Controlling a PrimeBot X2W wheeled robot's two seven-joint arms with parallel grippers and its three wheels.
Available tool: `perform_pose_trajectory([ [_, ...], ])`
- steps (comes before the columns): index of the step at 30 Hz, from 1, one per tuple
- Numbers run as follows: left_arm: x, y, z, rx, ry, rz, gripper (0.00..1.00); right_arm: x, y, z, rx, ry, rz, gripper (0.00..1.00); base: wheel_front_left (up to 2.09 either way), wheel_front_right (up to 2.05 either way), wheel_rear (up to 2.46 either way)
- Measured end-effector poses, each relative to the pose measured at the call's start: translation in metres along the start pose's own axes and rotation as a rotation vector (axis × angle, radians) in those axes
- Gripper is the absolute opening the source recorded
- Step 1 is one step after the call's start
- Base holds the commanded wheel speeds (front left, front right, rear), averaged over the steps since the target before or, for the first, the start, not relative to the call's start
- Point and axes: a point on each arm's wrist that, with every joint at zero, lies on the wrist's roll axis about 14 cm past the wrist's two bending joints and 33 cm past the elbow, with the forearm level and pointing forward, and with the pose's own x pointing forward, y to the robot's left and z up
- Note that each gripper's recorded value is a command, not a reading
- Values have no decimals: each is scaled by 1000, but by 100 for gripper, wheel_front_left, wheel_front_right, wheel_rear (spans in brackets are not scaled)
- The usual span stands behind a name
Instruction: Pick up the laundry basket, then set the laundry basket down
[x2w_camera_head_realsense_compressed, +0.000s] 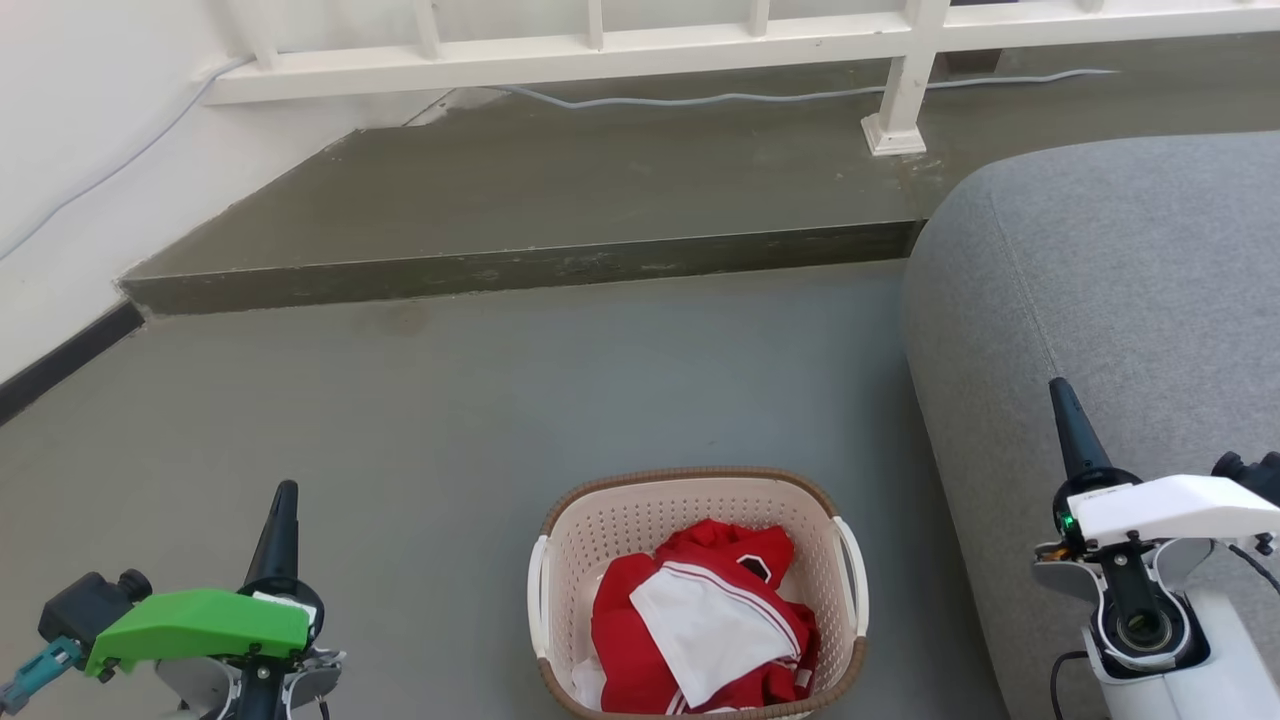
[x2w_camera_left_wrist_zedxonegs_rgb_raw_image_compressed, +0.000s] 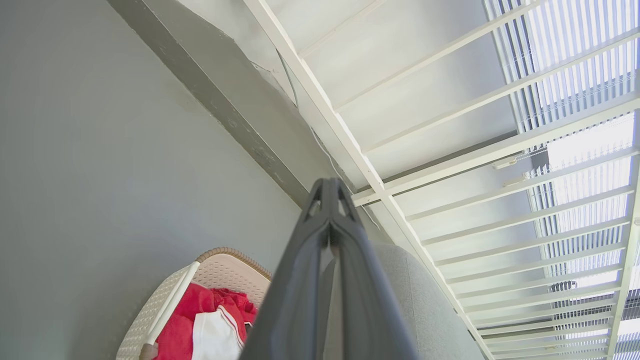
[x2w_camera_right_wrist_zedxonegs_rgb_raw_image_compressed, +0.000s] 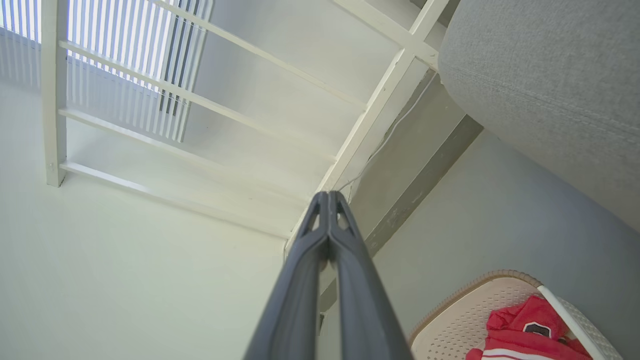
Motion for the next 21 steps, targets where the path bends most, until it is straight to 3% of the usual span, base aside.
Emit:
perform_pose_trajectory([
  [21, -3, 3, 10, -251, -6, 5, 0, -3, -2, 12, 288, -16, 4, 0, 0, 0, 0],
])
